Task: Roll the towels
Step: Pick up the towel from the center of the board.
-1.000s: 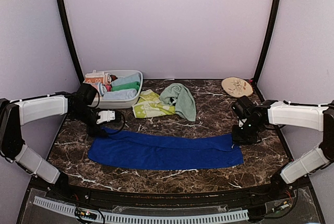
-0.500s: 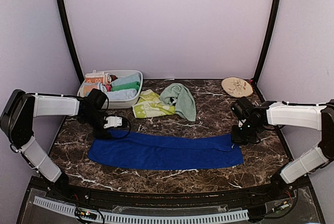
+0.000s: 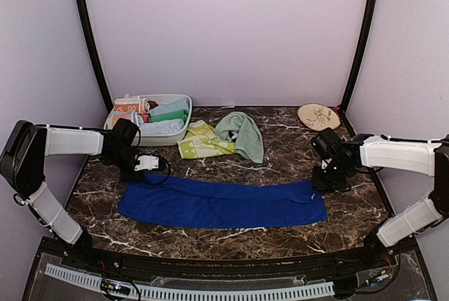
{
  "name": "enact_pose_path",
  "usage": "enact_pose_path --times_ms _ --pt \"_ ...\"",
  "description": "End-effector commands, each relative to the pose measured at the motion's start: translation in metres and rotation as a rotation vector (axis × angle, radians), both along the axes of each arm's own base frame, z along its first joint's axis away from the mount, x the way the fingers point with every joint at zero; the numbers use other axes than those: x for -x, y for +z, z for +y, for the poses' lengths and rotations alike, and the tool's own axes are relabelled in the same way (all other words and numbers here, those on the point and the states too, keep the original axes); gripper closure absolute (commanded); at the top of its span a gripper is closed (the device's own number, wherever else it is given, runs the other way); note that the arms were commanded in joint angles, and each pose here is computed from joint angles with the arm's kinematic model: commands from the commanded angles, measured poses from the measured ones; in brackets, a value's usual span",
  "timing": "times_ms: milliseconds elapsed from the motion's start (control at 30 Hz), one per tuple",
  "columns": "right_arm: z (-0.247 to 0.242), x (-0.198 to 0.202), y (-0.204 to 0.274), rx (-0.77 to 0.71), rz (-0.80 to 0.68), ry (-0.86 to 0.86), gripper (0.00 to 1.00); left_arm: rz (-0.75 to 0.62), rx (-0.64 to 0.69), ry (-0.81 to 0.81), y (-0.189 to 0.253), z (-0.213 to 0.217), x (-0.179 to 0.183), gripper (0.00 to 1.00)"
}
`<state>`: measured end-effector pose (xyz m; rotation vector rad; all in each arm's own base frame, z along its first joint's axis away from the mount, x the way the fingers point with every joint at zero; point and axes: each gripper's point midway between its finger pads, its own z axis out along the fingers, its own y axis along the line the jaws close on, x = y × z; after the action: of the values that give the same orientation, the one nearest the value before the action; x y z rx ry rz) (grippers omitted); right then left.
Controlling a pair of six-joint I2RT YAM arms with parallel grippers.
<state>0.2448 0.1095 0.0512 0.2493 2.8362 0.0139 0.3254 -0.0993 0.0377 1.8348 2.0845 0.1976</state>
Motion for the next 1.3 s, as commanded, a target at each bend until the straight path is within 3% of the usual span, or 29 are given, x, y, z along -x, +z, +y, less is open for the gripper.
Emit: enact_pose_path --times_ms 0,33,100,133,200,267,633,1000,1167,1267 --pt "0.001 -0.006 0.014 -0.018 -0.036 0.000 1.00 0.025 -0.008 0.000 -0.005 0.002 0.000 0.82" --pt "0.003 -0.004 0.013 -0.029 -0.029 0.005 1.00 0.027 -0.007 -0.001 -0.004 0.001 -0.001 0.82" --pt "0.004 -0.003 0.012 -0.038 -0.022 -0.007 0.67 0.026 -0.002 -0.002 -0.001 0.001 -0.001 0.82" --pt "0.005 -0.002 0.010 -0.051 -0.020 -0.018 0.60 0.024 -0.001 -0.006 0.000 0.000 -0.001 0.82" --pt "0.007 -0.001 0.007 -0.077 -0.020 -0.037 0.53 0.021 0.006 -0.003 0.003 0.000 -0.002 0.82" --pt "0.006 0.001 0.002 -0.076 -0.014 -0.054 0.52 0.022 0.010 0.000 0.005 -0.001 -0.001 0.83" --pt "-0.001 -0.002 -0.015 -0.026 -0.006 -0.103 0.61 0.008 0.028 0.006 0.014 -0.003 -0.001 0.86" --pt "-0.007 0.005 -0.023 -0.008 0.012 -0.108 0.81 -0.003 0.037 0.010 0.023 -0.004 -0.004 0.89" --pt "-0.011 0.000 -0.012 0.018 -0.013 -0.106 1.00 -0.022 0.038 0.002 0.031 -0.004 -0.005 0.91" --pt "-0.012 -0.006 -0.001 0.031 -0.039 -0.103 1.00 -0.036 0.035 0.007 0.035 -0.003 -0.007 0.94"
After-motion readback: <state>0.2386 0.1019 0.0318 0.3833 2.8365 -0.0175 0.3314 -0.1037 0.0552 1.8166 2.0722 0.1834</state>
